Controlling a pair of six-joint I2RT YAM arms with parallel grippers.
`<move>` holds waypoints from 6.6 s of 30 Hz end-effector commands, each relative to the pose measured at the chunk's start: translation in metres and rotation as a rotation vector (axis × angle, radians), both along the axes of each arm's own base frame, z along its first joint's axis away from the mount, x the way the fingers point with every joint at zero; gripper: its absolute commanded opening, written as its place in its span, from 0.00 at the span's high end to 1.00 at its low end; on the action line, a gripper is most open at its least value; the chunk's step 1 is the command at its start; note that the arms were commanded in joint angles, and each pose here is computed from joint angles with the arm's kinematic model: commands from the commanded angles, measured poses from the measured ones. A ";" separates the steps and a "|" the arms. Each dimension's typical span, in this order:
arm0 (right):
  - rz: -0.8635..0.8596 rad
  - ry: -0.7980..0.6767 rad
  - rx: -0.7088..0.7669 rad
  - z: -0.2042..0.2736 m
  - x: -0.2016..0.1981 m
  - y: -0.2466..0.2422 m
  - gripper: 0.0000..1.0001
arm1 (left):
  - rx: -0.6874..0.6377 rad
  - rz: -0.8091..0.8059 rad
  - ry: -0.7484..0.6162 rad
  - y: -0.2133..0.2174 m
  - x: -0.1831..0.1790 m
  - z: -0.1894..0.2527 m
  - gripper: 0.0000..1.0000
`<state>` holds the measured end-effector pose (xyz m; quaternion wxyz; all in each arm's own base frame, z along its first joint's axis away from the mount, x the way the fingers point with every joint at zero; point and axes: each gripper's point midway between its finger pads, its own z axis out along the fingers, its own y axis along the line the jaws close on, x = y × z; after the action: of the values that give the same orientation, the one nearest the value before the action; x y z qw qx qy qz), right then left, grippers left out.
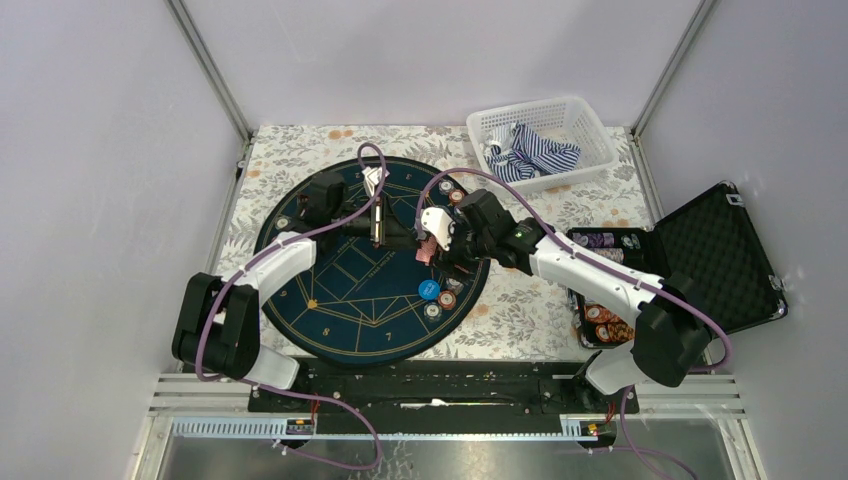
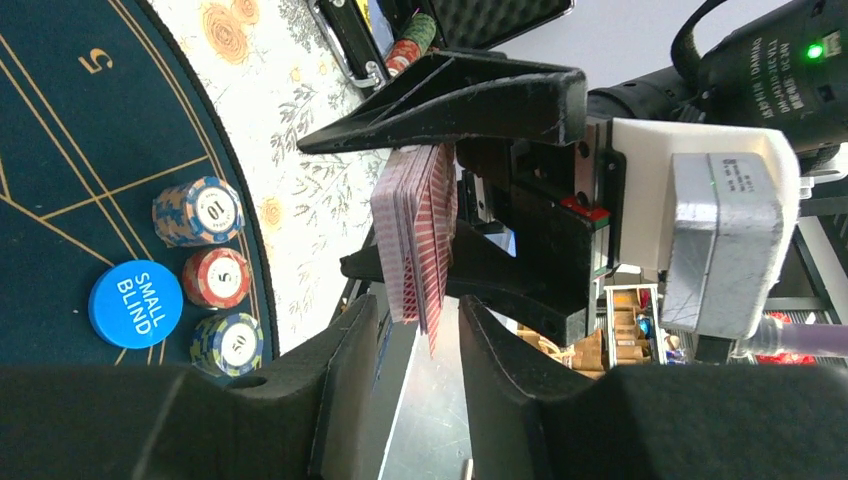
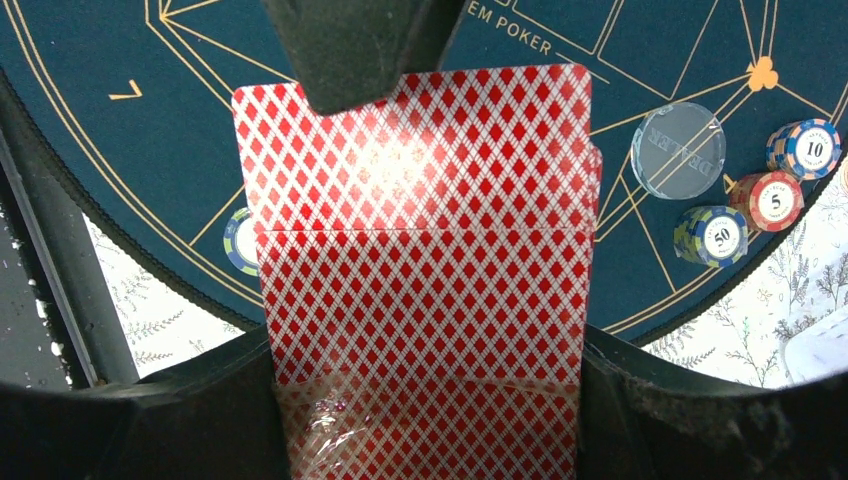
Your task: Distribute texas hold em gaming equipment
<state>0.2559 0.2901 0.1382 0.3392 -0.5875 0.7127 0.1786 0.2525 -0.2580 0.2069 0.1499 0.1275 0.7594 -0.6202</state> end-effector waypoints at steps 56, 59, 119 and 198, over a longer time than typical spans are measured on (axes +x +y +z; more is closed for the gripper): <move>-0.014 -0.007 0.173 0.028 0.016 0.007 0.99 | 0.015 0.080 -0.222 0.049 0.020 0.051 1.00; -0.027 0.005 0.177 0.027 0.020 0.003 0.99 | 0.082 0.097 -0.280 0.067 0.027 0.050 1.00; -0.146 0.003 0.216 0.041 0.031 -0.037 0.98 | 0.631 -0.536 -0.037 0.046 -0.049 -0.174 0.95; 0.057 -0.015 0.178 0.041 0.003 0.021 1.00 | 0.195 0.060 -0.217 0.004 0.011 0.014 0.71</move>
<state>0.2531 0.2979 0.1462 0.3395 -0.5717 0.7081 0.2375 0.2608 -0.2594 0.2080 0.2034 0.1717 0.8107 -0.5215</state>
